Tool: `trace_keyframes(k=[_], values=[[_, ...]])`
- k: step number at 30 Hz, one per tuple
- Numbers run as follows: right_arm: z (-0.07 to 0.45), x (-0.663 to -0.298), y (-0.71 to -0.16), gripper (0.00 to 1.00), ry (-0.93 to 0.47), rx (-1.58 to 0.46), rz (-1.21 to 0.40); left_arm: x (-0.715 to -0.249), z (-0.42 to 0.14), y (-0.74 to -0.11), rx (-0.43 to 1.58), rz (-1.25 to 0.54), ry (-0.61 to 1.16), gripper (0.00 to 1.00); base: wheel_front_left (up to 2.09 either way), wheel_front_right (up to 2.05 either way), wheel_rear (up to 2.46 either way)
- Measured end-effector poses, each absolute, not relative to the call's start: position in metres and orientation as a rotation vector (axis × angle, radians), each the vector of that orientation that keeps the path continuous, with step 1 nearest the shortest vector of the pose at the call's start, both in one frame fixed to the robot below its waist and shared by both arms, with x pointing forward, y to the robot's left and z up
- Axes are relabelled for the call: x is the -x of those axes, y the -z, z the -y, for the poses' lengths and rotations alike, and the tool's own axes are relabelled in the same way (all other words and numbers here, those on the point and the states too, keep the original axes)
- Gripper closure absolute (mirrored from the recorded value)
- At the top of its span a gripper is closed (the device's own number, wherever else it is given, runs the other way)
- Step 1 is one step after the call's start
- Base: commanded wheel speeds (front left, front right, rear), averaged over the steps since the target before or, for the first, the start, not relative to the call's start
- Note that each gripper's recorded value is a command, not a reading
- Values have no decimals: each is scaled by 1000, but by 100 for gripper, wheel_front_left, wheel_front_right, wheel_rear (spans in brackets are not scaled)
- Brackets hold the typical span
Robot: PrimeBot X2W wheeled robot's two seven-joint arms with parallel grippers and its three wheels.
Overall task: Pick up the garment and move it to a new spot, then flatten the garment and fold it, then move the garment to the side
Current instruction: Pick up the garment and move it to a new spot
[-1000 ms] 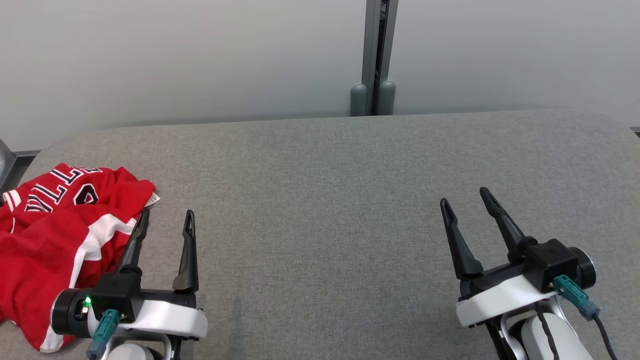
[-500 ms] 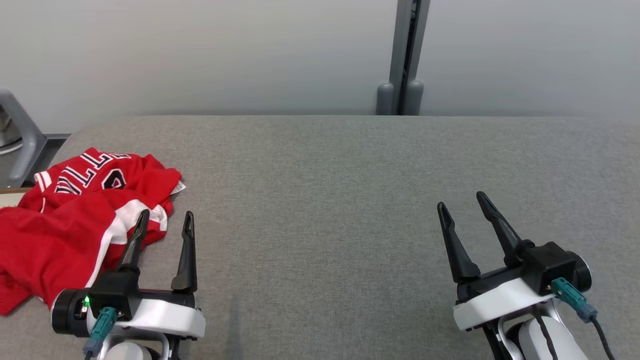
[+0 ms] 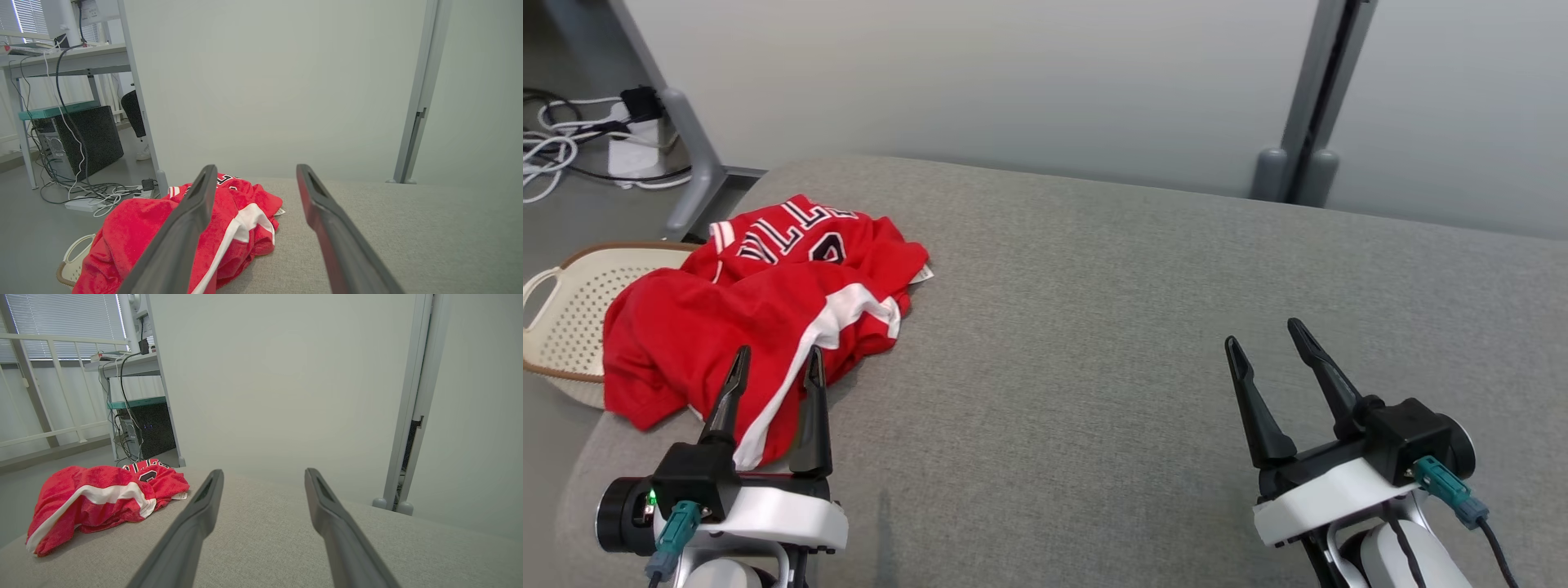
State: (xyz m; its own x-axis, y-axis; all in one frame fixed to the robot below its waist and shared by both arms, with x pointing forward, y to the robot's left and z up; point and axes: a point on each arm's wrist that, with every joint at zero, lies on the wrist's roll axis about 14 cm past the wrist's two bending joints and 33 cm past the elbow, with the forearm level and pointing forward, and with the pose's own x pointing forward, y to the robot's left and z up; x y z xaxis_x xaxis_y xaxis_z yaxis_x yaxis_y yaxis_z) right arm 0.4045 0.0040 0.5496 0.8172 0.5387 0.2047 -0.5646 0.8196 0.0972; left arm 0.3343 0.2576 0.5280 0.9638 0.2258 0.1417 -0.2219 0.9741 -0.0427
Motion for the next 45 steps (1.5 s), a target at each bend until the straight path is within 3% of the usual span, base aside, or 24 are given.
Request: trace_keyframes(k=[15,26,33,41,45], values=[[-75,-388,-549,0,-794,-184,146,-277,-311,-524,44,145,-431,0,0,0,0],[-83,-383,-548,0,-823,-190,136,-271,-314,-505,109,102,-438,0,0,0,0],[-75,-386,-547,0,-799,-194,137,-296,-322,-508,134,41,-377,0,0,0,0],[-56,-399,-549,0,-741,-196,149,-353,-334,-552,128,-8,-261,0,0,0,0],[-43,-407,-550,0,-704,-196,157,-381,-336,-549,146,-141,-205,0,0,0,0]])
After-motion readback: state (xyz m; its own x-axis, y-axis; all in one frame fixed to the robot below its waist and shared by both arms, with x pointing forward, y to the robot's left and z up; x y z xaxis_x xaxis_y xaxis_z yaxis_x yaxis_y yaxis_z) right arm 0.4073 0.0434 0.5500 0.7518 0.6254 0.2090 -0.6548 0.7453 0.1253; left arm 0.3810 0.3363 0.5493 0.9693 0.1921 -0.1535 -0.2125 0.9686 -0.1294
